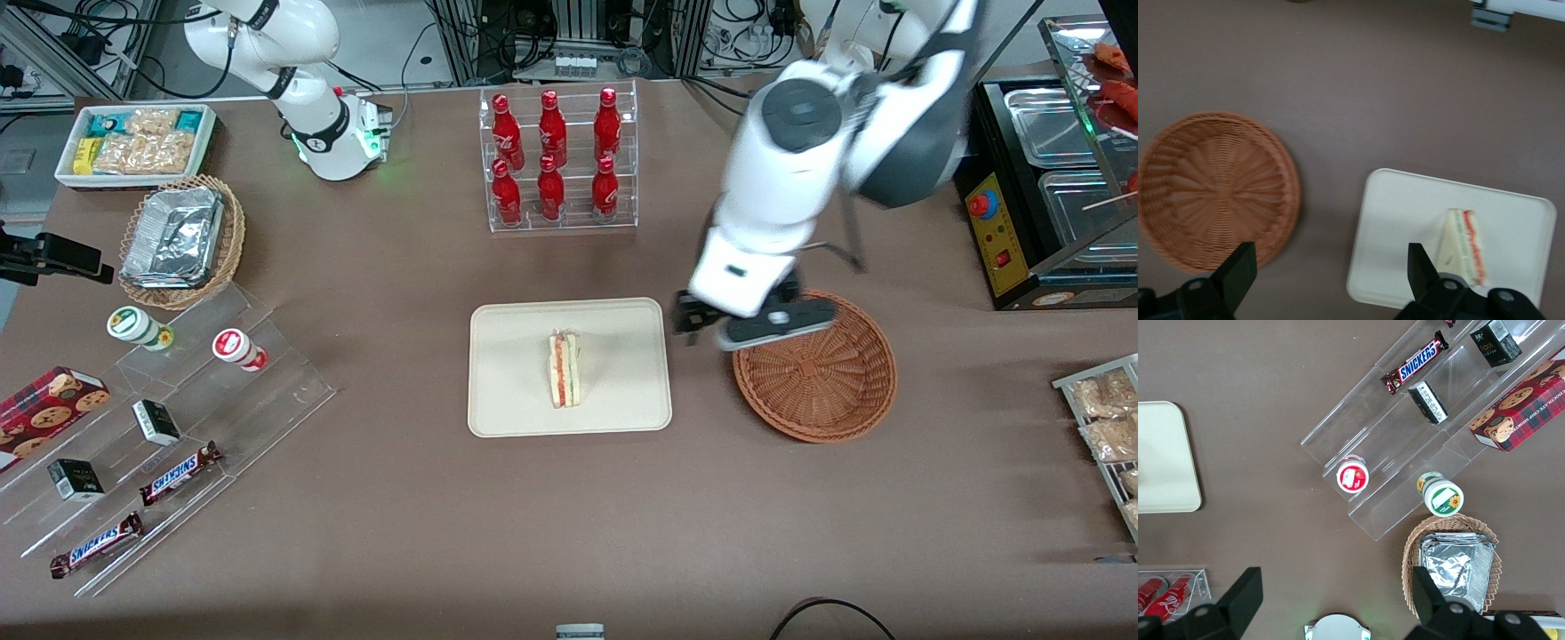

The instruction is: Place sandwich from basket to tray

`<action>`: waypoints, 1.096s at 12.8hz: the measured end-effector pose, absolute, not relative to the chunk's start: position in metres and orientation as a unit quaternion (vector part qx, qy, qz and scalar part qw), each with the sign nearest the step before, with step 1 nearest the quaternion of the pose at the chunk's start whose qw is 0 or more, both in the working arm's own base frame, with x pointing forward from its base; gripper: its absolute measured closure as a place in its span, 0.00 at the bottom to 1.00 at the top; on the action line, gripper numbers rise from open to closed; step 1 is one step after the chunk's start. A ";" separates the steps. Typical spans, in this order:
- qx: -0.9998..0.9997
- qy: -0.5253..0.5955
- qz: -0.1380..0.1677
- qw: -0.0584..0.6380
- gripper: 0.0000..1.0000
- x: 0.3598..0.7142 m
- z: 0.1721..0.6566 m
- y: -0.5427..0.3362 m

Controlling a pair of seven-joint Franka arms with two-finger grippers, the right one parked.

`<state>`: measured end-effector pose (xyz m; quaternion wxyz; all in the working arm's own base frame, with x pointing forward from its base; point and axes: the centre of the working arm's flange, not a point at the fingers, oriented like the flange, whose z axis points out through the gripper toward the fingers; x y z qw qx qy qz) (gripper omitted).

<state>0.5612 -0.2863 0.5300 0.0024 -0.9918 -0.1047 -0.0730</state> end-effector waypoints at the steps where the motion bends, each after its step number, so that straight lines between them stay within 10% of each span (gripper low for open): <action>1: -0.993 -0.095 -0.067 0.008 0.00 0.562 0.542 -0.255; 14: -0.998 -0.053 -0.024 0.002 0.00 0.573 0.598 -0.072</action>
